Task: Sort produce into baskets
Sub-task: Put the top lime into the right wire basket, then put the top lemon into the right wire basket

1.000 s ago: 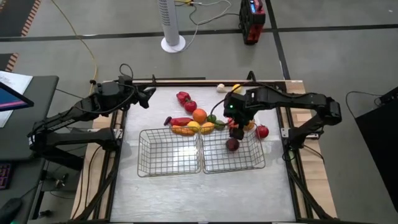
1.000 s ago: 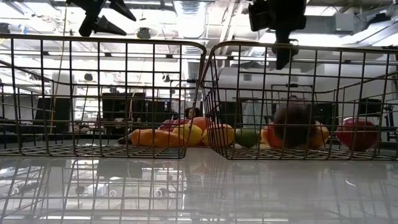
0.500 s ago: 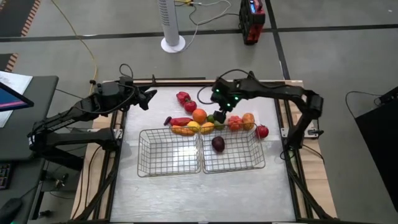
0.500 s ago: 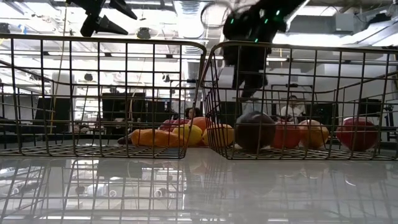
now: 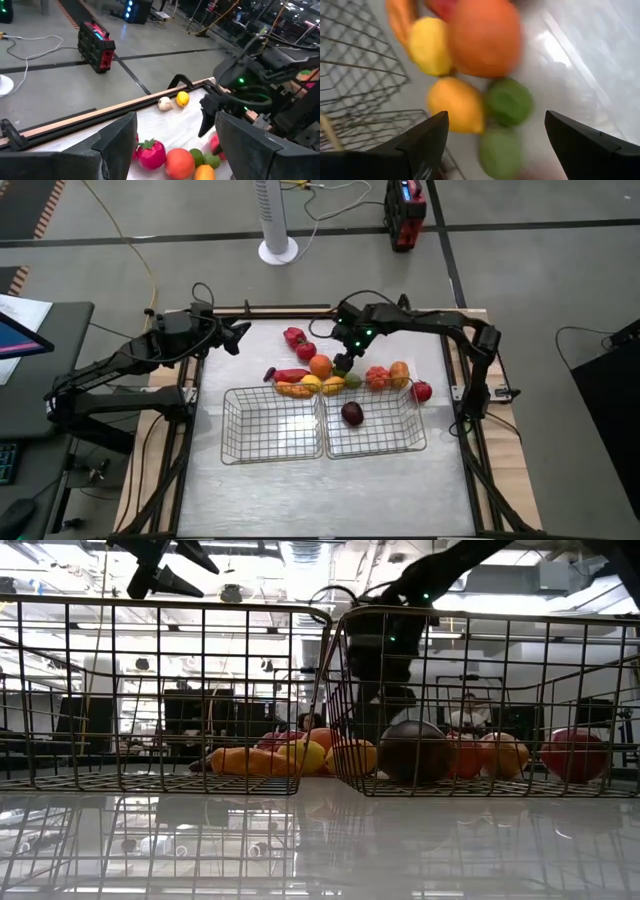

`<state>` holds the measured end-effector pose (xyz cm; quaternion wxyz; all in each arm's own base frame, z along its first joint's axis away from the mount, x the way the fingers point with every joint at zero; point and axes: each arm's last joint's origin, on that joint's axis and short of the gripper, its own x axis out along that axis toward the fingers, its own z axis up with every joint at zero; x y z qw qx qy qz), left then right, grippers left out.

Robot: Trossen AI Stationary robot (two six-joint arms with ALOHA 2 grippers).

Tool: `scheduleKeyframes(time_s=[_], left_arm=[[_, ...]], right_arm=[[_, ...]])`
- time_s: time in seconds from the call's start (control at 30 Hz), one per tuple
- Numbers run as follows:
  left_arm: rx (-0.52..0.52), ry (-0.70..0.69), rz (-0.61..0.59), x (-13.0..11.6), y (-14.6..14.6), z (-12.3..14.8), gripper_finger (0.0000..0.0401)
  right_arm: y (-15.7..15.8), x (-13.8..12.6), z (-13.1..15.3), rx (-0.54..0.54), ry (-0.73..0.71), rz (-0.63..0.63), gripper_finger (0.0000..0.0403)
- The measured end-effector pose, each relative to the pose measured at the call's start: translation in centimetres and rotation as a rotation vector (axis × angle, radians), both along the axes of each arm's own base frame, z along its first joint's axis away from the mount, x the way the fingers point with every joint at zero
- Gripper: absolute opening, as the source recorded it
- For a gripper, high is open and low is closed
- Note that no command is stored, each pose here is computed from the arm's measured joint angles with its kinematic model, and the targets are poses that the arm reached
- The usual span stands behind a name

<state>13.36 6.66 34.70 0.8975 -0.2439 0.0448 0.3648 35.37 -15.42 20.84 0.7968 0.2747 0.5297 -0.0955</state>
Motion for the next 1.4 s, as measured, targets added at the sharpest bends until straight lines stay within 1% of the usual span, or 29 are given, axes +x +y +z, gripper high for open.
scheduleKeyframes(time_s=[0.17, 0.3, 0.47, 0.63, 0.8, 0.97, 1.07, 1.17, 1.27, 1.4], left_arm=[[0.006, 0.005, 0.007, 0.0, 0.0, 0.0, 0.0256], [0.008, 0.008, 0.003, 0.0, 0.0, 0.0, 0.0256], [0.008, 0.008, 0.002, 0.0, 0.0, 0.0, 0.0256], [0.021, 0.019, -0.003, 0.0, 0.0, 0.0, 0.0256], [0.03, 0.027, -0.007, 0.0, 0.0, 0.0, 0.0256], [0.03, 0.027, -0.007, 0.0, 0.0, 0.0, 0.0256], [0.031, 0.027, -0.007, 0.0, 0.0, 0.0, 0.0256], [0.031, 0.027, -0.007, 0.0, 0.0, 0.0, 0.0256], [0.031, 0.027, -0.007, 0.0, 0.0, 0.0, 0.0256], [0.031, 0.027, -0.007, 0.0, 0.0, 0.0, 0.0256]], right_arm=[[0.0, 2.0, -1.0, -0.022, 0.017, 0.017, 0.0356], [-0.3, 2.6, -2.1, -0.032, 0.058, 0.019, 0.0356], [-0.2, 2.3, -3.1, -0.066, 0.143, 0.051, 0.0354], [0.0, 2.3, -3.6, -0.122, 0.148, 0.093, 0.0337], [0.2, 1.9, -4.7, -0.124, 0.152, 0.101, 0.031], [0.6, 1.1, -6.0, -0.104, 0.197, 0.109, 0.0283], [0.6, 0.9, -5.9, -0.099, 0.206, 0.11, 0.0263], [0.7, 0.8, -4.9, -0.104, 0.197, 0.11, 0.0228], [0.8, 0.6, -3.1, -0.108, 0.19, 0.112, 0.0185], [1.1, -0.2, 0.1, -0.136, 0.14, 0.12, 0.0128]])
